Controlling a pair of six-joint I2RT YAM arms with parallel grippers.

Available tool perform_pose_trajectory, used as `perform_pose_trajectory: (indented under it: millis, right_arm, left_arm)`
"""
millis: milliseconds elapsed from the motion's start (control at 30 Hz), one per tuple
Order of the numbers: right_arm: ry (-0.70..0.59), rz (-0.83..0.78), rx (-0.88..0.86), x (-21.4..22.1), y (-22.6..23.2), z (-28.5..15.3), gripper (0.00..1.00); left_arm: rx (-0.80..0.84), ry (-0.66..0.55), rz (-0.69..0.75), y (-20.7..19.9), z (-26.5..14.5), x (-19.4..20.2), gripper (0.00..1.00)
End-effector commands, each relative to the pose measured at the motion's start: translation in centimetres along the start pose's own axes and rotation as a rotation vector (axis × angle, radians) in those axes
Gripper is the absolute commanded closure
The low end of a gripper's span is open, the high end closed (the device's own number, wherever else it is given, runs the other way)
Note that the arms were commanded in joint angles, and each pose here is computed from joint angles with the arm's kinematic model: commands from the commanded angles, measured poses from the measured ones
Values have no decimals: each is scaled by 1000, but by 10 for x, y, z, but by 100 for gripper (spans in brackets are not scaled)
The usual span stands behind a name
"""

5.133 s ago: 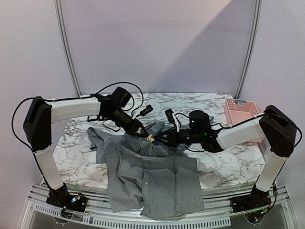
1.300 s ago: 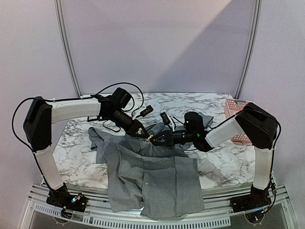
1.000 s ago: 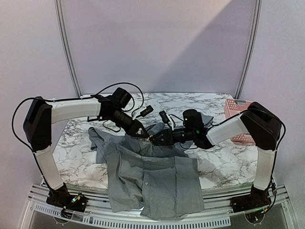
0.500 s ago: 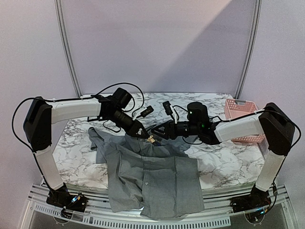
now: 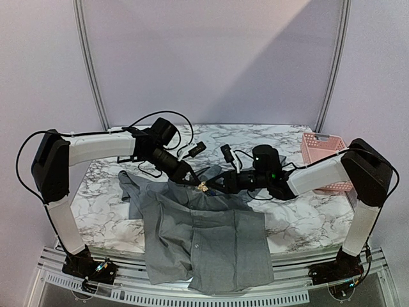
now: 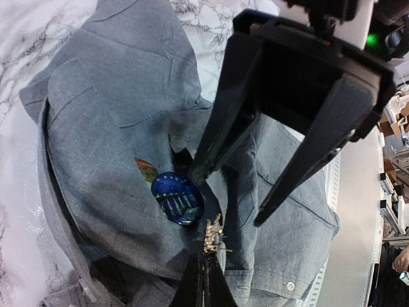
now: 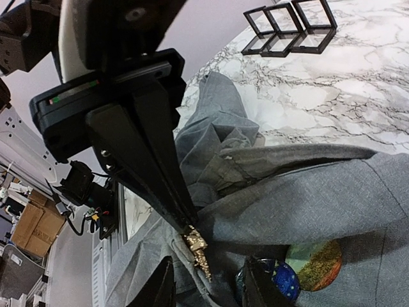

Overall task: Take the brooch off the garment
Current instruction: Pass from the left arm to the right

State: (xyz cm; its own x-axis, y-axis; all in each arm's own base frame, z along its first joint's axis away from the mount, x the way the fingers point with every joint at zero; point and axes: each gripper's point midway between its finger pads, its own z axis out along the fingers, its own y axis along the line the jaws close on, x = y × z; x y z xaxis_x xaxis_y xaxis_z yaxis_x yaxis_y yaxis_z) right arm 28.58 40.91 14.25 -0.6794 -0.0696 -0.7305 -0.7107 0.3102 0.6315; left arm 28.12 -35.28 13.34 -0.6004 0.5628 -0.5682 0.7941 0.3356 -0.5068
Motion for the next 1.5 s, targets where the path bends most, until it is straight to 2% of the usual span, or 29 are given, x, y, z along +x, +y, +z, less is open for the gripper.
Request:
perform_pose_trajectory:
  millis: [0, 200, 467, 1267, 1467]
  right_arm:
    - [23, 4, -4, 3, -8, 8, 67]
    - [34, 2, -20, 4, -9, 12, 73]
    - [67, 12, -53, 10, -7, 17, 74]
    - [108, 30, -92, 20, -6, 23, 90]
    - [104, 27, -83, 21, -5, 24, 100]
  left_arm:
    - [28, -18, 35, -16, -6, -8, 100]
    - [28, -18, 33, -16, -6, -8, 100]
    - [22, -15, 31, -15, -6, -7, 100]
    - [16, -11, 28, -13, -5, -6, 100]
    - [7, -12, 21, -11, -5, -7, 100]
